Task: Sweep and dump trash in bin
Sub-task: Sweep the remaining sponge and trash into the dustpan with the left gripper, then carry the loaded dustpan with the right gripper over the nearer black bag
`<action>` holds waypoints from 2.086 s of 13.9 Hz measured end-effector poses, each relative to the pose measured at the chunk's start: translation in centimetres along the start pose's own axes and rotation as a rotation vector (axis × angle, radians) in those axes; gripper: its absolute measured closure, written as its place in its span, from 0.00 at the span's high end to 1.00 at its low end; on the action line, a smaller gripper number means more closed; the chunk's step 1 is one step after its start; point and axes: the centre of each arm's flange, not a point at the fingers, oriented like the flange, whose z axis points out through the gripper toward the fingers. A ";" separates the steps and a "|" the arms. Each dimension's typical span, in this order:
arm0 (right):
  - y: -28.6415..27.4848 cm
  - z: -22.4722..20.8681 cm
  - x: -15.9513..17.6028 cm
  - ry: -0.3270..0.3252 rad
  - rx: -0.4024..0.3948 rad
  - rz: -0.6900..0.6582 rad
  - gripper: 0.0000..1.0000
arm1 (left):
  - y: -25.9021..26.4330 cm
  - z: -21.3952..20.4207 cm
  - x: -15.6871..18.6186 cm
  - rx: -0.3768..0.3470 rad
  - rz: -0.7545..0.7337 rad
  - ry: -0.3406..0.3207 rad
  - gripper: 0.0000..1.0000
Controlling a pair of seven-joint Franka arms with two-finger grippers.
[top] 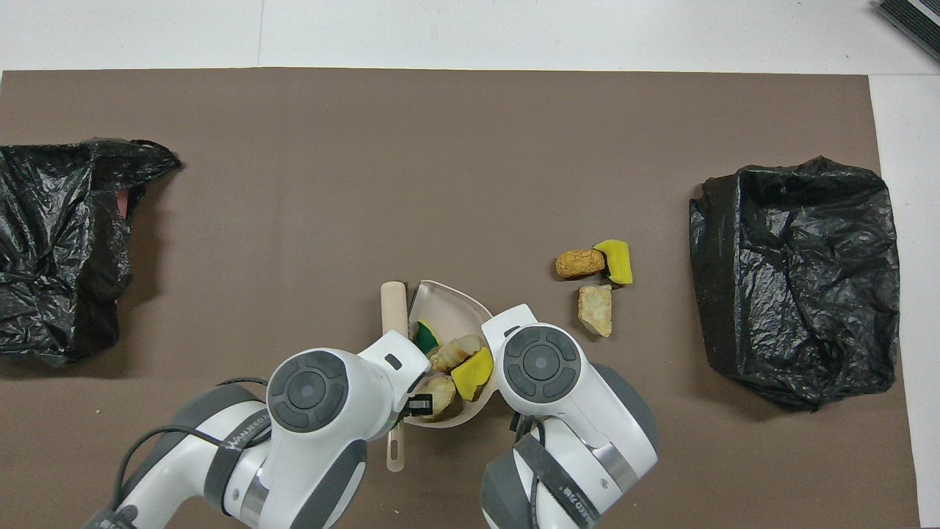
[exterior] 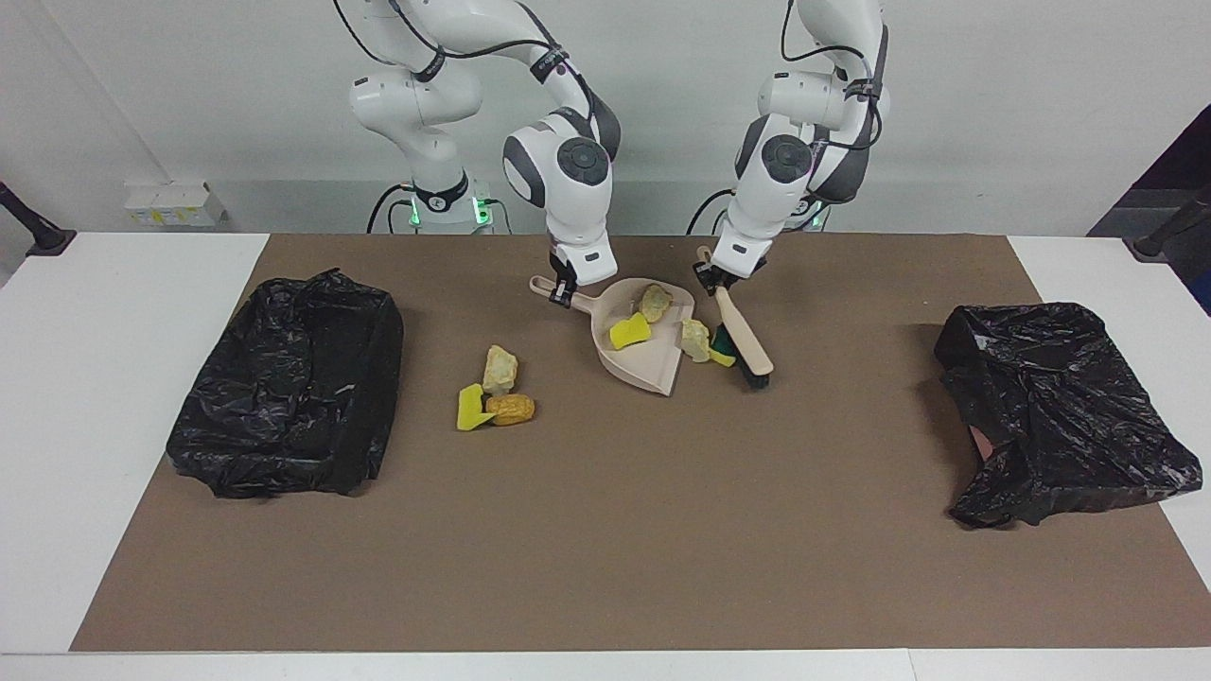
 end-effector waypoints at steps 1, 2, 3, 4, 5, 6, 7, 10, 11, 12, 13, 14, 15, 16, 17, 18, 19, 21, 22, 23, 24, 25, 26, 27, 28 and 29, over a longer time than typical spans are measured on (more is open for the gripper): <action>0.0 0.0 0.0 0.000 0.000 0.000 0.32 | 1.2 -0.4 -0.6 0.002 0.029 -0.004 0.26; 0.0 0.0 0.0 0.000 0.000 0.000 0.32 | 1.8 -0.9 -0.9 0.006 0.043 -0.016 0.26; 0.0 0.0 0.0 0.000 0.000 0.000 0.32 | 1.9 -1.7 -0.8 0.013 0.051 -0.036 0.26; 0.0 0.0 0.0 0.000 0.000 0.000 0.32 | 1.7 -2.5 -0.6 0.021 0.055 -0.061 0.26; 0.0 0.0 0.0 0.000 0.000 0.000 0.32 | 0.8 -3.4 0.0 0.027 0.050 -0.086 0.26; 0.0 0.0 0.0 0.000 0.000 0.001 0.32 | -0.4 -4.3 0.8 0.028 0.046 -0.105 0.26; 0.0 0.0 0.0 0.000 0.000 0.001 0.32 | -1.6 -5.0 1.5 0.026 0.041 -0.116 0.26; 0.0 0.0 0.0 -0.001 0.001 0.001 0.32 | -2.9 -5.6 2.1 0.022 0.026 -0.120 0.26; 0.1 -0.1 -0.1 -0.002 0.001 0.006 0.32 | -3.3 -5.9 2.0 0.027 0.023 -0.124 0.26; 0.3 -0.4 -0.2 -0.004 0.002 0.014 0.32 | -3.7 -6.2 1.8 0.037 0.020 -0.131 0.26; 0.6 -0.9 -0.5 -0.006 0.000 0.022 0.32 | -4.0 -6.7 1.6 0.047 0.018 -0.133 0.26; 0.9 -1.7 -1.1 -0.011 -0.002 0.031 0.32 | -4.1 -7.0 1.3 0.055 0.016 -0.131 0.26; 1.5 -2.9 -2.1 -0.018 -0.004 0.039 0.32 | -4.0 -7.1 0.8 0.062 0.017 -0.128 0.26; 2.6 -4.7 -3.8 -0.024 -0.007 0.044 0.32 | -3.5 -6.9 -0.1 0.077 0.029 -0.126 0.26; 3.6 -6.0 -5.6 -0.029 -0.005 0.047 0.32 | -2.9 -6.5 -1.1 0.091 0.043 -0.124 0.26; 4.6 -7.4 -7.8 -0.033 0.002 0.046 0.32 | -2.1 -6.0 -2.3 0.108 0.057 -0.122 0.26; 5.8 -8.8 -10.1 -0.029 0.008 0.043 0.32 | -1.2 -5.2 -3.5 0.130 0.056 -0.118 0.26; 8.7 -11.3 -15.5 0.002 0.017 0.039 0.32 | 0.8 -2.8 -5.9 0.167 0.023 -0.092 0.26; 10.3 -12.5 -18.9 0.020 0.027 0.044 0.32 | 1.8 -1.6 -7.1 0.178 0.011 -0.082 0.26; 11.8 -13.5 -22.1 0.033 0.031 0.052 0.32 | 2.6 -0.8 -8.1 0.180 0.008 -0.083 0.26; 13.3 -14.5 -25.7 0.035 0.024 0.059 0.32 | 3.6 0.2 -9.3 0.171 0.010 -0.087 0.26; 14.5 -15.2 -28.5 0.030 0.012 0.067 0.32 | 4.4 1.1 -10.3 0.164 0.010 -0.080 0.26; 15.6 -15.7 -31.2 0.025 -0.002 0.078 0.32 | 5.0 2.1 -11.3 0.161 0.011 -0.066 0.26; 16.7 -15.8 -34.0 0.022 -0.009 0.081 0.32 | 5.4 3.3 -12.2 0.157 0.009 -0.061 0.26; 17.7 -15.6 -37.0 0.017 -0.019 0.073 0.32 | 5.4 4.2 -12.9 0.149 0.002 -0.070 0.26; 18.8 -15.4 -39.9 0.004 -0.047 0.065 0.32 | 5.3 4.8 -13.2 0.140 -0.007 -0.079 0.26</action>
